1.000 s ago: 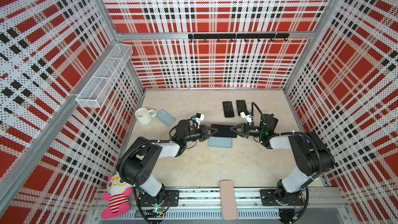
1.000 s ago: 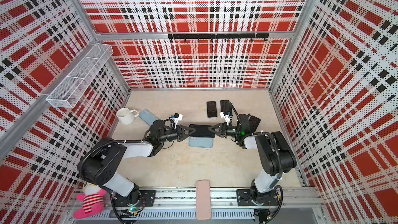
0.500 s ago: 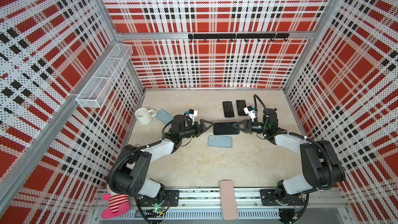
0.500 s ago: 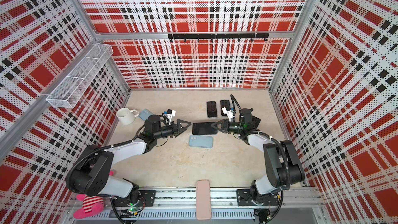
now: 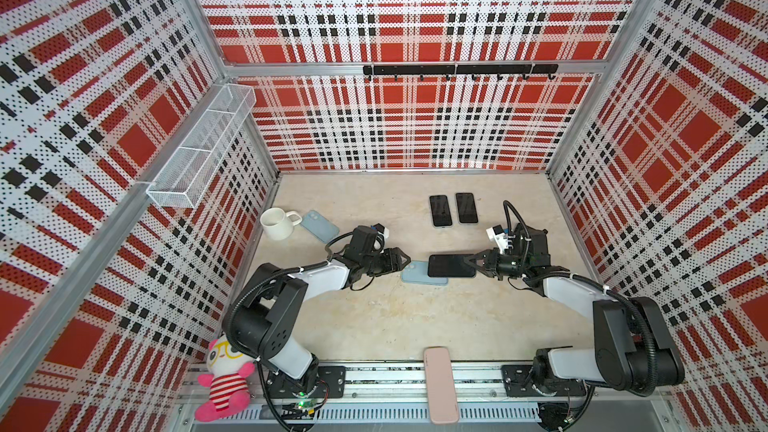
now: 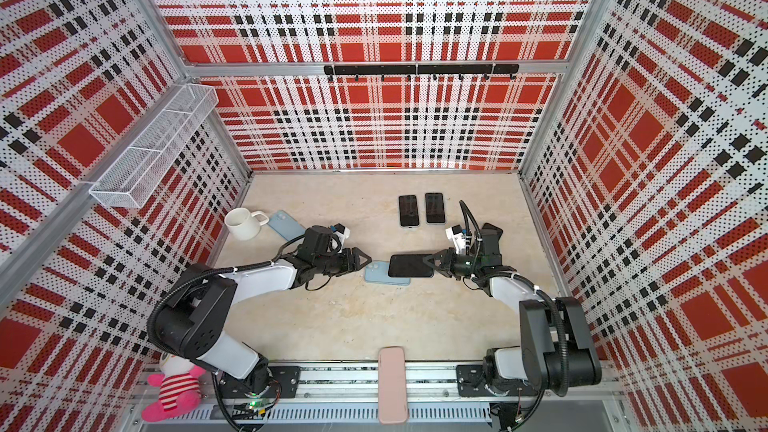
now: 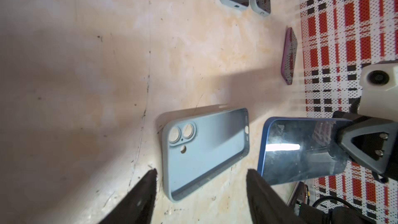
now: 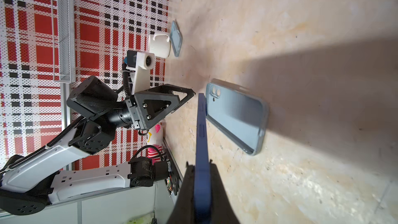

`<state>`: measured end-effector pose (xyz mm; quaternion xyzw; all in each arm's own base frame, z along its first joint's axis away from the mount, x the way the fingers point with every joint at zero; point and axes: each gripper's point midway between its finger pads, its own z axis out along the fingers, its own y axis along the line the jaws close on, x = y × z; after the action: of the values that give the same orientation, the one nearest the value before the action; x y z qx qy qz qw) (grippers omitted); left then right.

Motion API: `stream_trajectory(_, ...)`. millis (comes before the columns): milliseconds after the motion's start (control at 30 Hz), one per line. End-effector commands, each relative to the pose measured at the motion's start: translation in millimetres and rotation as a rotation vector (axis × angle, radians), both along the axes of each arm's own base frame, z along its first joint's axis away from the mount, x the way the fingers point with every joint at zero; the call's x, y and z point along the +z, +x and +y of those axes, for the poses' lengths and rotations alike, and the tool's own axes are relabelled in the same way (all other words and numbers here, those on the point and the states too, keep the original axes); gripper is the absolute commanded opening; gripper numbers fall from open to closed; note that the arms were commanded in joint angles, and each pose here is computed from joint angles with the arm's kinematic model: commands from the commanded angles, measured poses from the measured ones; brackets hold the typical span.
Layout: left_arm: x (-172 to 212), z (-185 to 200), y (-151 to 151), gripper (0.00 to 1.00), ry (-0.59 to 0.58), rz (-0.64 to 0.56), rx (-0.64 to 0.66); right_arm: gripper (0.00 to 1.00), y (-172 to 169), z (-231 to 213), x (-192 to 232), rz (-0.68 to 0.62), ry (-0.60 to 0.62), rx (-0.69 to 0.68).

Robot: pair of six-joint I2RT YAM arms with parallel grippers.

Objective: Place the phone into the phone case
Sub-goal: 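Lower the black phone into the light blue case with both grippers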

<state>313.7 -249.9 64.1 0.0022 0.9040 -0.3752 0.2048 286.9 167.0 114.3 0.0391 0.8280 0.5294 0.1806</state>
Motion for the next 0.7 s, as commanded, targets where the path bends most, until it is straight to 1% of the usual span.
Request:
stream_trajectory(0,-2.4,-4.2,7.0,0.63,0.047,-0.024,-0.005,0.0,6.9,-1.4,0.1,-0.024,-0.004,-0.001)
stream_trajectory(200,-21.3,-10.4,-0.6,0.56,0.1,0.014,-0.034,0.0,9.9,-6.9,-17.7,0.016,-0.083,-0.007)
stream_trajectory(367,-28.7,-17.9,-2.7,0.53,0.109,0.033,-0.053,0.0,13.5,-7.8,-26.8,0.032,-0.103,-0.005)
stream_trajectory(533,-38.1,-16.7,-6.9,0.49,0.139,0.057,-0.068,0.0,17.2,-9.0,-33.2,0.037,-0.14,0.018)
stream_trajectory(667,-41.5,-16.9,-9.2,0.48,0.143,0.068,-0.072,0.0,15.8,-8.5,-40.8,0.063,-0.145,0.028)
